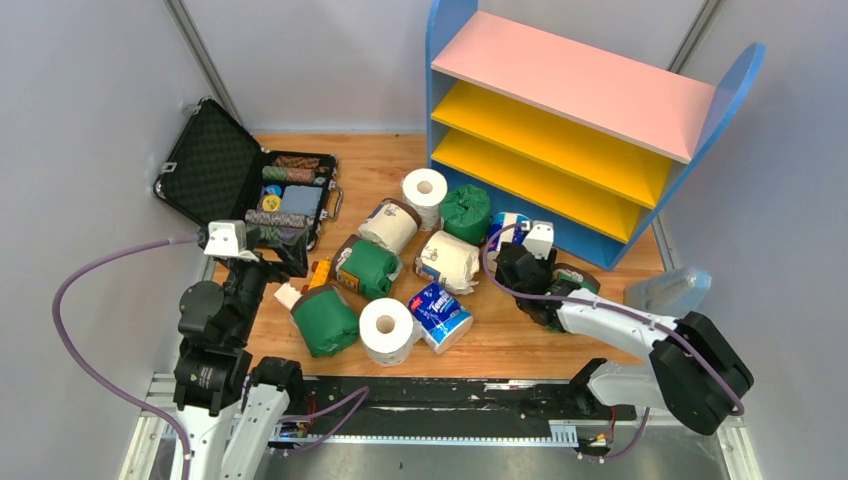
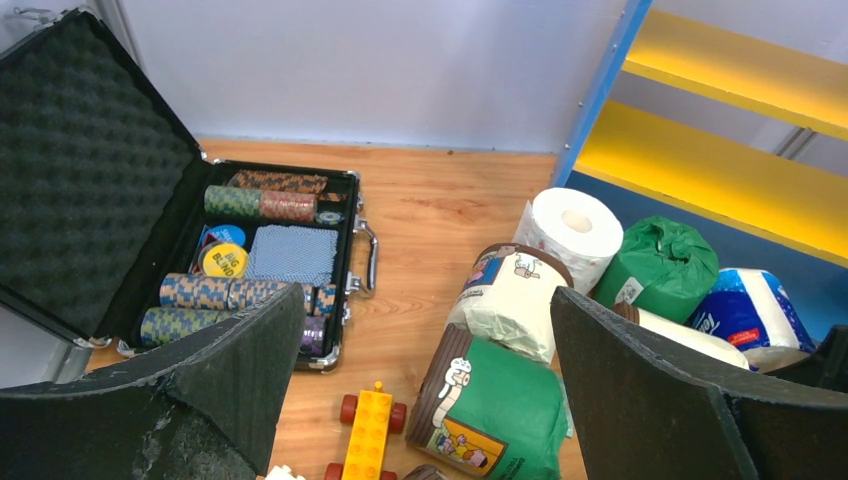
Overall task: Place and organize the paper towels onto the shelf
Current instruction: Adjust the paper towel at the center of the board.
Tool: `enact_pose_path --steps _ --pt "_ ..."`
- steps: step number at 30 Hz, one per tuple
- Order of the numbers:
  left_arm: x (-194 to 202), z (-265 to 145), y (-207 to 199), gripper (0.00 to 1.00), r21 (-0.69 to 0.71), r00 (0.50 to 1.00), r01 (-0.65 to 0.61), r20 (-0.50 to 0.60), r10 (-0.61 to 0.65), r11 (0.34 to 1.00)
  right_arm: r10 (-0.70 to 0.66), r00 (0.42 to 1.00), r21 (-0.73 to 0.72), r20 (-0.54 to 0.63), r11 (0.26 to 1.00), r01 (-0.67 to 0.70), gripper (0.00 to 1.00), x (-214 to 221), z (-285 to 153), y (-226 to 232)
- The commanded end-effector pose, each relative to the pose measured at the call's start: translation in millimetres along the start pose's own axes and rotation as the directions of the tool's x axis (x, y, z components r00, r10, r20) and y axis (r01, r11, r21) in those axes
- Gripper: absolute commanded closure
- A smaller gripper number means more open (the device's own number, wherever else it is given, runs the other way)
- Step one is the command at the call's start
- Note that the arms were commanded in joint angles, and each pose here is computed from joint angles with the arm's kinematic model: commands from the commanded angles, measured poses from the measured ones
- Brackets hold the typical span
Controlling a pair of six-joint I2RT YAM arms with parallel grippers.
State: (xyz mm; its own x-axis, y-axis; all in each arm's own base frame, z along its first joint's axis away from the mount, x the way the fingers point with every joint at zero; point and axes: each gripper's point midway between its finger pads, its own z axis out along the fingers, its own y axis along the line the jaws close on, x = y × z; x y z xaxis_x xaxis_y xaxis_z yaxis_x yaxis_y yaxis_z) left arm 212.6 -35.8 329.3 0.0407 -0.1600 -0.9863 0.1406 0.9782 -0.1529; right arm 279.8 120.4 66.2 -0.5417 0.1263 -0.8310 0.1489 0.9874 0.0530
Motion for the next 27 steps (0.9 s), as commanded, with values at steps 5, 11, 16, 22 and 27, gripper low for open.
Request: enact_pose_path --steps 5,11,16,22,27 --pt "-5.1 2.6 -0.8 0.0 0.003 1.0 -0.006 0.013 0.006 1.0 0.053 0.99 0.016 0.132 0.998 -0.055 0.35 -27.9 13.4 7.7" --pt "-3.8 3.3 -0.9 0.0 0.004 1.0 -0.006 0.008 0.006 1.0 0.034 0.978 -0.037 0.205 0.999 -0.026 0.38 -44.1 15.6 16.8" --pt "-3.1 4.2 -1.2 0.0 0.005 1.0 -0.005 0.004 0.005 1.0 0.031 0.971 -0.028 0.238 0.999 -0.025 0.44 -53.0 18.9 13.2" --pt "-2.7 4.6 -0.8 0.0 0.004 1.0 -0.008 0.002 0.008 1.0 0.015 0.964 -0.023 0.265 1.0 -0.01 0.44 -62.5 28.1 14.6" --pt "-1.6 5.2 -0.7 0.0 0.003 1.0 -0.008 -0.003 0.008 1.0 -0.008 0.973 -0.008 0.231 1.0 0.01 0.43 -54.3 38.5 18.9"
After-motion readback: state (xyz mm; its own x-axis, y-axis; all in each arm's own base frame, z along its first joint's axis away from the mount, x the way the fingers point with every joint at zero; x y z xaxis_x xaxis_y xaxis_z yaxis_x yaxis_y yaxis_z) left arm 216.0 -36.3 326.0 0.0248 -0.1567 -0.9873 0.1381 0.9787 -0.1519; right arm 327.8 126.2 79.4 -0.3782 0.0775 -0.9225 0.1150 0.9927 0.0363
